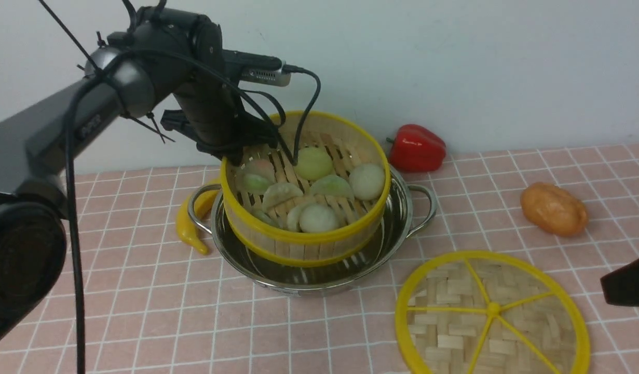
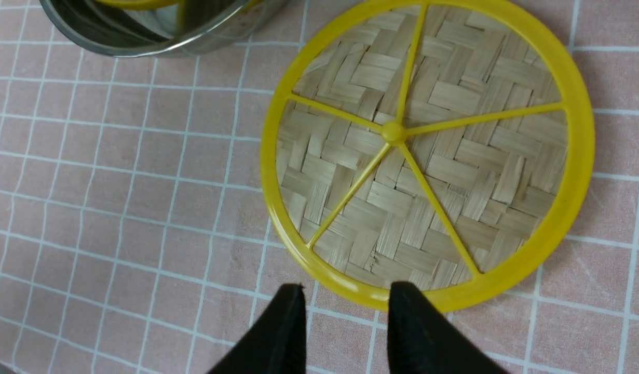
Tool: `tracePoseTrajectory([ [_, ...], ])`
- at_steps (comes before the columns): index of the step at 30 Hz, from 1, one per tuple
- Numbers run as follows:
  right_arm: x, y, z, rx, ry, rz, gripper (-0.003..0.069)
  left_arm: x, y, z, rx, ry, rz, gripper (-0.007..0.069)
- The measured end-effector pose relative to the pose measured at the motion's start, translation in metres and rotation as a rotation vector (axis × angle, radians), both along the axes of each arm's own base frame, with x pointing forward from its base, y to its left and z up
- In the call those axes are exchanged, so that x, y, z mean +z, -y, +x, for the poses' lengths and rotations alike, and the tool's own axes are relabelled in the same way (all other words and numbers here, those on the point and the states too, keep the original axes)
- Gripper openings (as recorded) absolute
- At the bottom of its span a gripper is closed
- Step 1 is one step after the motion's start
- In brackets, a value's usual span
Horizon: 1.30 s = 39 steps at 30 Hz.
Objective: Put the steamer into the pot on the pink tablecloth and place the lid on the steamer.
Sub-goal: 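Place the bamboo steamer basket with dumplings into the steel pot with the left gripper, then move the gripper down to the bamboo steamer lid and grasp its center knob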
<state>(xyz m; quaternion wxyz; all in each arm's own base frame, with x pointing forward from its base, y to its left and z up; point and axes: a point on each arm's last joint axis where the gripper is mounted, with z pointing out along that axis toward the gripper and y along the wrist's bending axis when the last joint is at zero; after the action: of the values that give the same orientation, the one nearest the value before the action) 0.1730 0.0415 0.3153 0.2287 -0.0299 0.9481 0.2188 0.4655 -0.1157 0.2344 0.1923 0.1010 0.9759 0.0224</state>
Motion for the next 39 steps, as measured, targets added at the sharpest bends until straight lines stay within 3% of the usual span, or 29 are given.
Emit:
tracePoseTrajectory([
  [9, 0.0, 0.0, 0.0, 0.0, -0.001, 0.0, 0.0242, -0.038, 0.004, 0.01, -0.002, -0.046, -0.006, 0.0039],
  [21, 0.0, 0.0, 0.0, -0.007, -0.005, 0.004, 0.0242, -0.052, 0.006, 0.013, -0.003, -0.067, -0.012, 0.0048],
  [24, 0.0, 0.0, 0.0, -0.014, -0.01, 0.008, 0.0242, -0.052, 0.006, 0.013, -0.002, -0.066, -0.016, 0.0099],
  [32, 0.0, 0.0, -0.001, -0.031, -0.033, 0.02, 0.0242, -0.029, 0.006, 0.013, 0.01, -0.095, -0.008, 0.0383],
  [33, 0.0, 0.0, -0.001, -0.031, -0.033, 0.02, 0.0242, -0.027, 0.006, 0.012, 0.01, -0.102, -0.001, 0.0389],
  [34, 0.0, -0.001, -0.001, -0.032, -0.035, 0.031, 0.0242, -0.005, 0.005, 0.016, 0.005, -0.061, 0.003, 0.0444],
  [39, 0.005, -0.007, 0.0, -0.02, -0.014, 0.105, 0.0242, 0.054, 0.006, 0.017, -0.018, 0.101, -0.036, 0.0506],
])
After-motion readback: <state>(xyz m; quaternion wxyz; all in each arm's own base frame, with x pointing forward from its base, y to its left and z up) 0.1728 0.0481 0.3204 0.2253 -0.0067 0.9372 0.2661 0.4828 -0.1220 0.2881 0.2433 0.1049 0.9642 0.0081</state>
